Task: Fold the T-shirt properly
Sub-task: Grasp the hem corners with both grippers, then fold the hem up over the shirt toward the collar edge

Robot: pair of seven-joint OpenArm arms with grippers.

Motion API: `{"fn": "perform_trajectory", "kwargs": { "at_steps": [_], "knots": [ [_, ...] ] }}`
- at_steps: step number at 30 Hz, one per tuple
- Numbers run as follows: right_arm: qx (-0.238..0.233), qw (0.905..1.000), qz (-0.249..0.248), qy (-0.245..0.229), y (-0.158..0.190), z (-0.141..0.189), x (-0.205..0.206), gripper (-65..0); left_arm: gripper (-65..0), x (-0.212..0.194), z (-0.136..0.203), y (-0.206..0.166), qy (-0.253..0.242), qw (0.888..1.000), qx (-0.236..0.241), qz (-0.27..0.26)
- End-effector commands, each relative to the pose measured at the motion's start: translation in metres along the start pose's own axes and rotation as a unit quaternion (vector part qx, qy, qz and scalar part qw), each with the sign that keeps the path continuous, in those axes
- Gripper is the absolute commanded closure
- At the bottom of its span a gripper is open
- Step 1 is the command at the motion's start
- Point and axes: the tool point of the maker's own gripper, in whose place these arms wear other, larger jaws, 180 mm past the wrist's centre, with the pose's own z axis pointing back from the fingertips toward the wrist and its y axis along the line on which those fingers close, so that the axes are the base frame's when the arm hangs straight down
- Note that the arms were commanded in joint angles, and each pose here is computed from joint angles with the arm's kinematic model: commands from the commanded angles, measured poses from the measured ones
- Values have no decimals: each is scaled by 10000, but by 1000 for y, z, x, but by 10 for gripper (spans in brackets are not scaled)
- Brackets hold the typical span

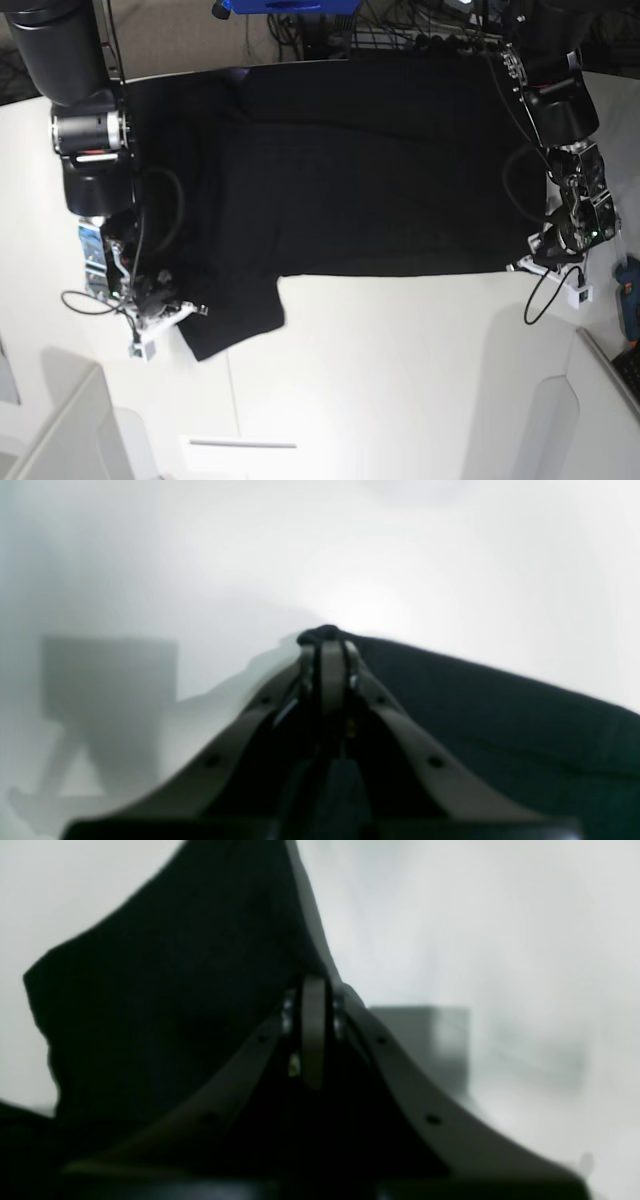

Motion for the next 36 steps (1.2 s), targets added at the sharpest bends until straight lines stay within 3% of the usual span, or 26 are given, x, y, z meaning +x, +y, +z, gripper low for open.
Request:
{"fn": "perform_trajectory", "kwargs": {
  "at_steps": [1, 9, 14, 19, 25, 36],
  "knots": [
    [99, 9989, 48, -460, 6, 9, 35, 0, 0, 33, 11, -4, -439, 9990, -59, -103],
    [199, 9959, 210, -860, 10, 29, 43, 0, 0, 32, 25, -6, -615, 9976, -55, -315],
    [143, 9960, -30, -885, -2, 40, 39, 0, 0, 17, 29, -15, -587, 9966, -575, 100],
    [125, 9959, -17, -892, -7, 52, 28, 0, 0, 8, 36, -7, -527, 9948, -796, 366],
    [63, 9959, -131, -897, -17, 69, 17, 0, 0, 9, 55, -7, -677, 9948, -766, 32],
    [-1, 9957, -34, -923, -20, 95, -13, 0, 0, -15, 88, -26, -523, 9930, -860, -613]
  ]
}}
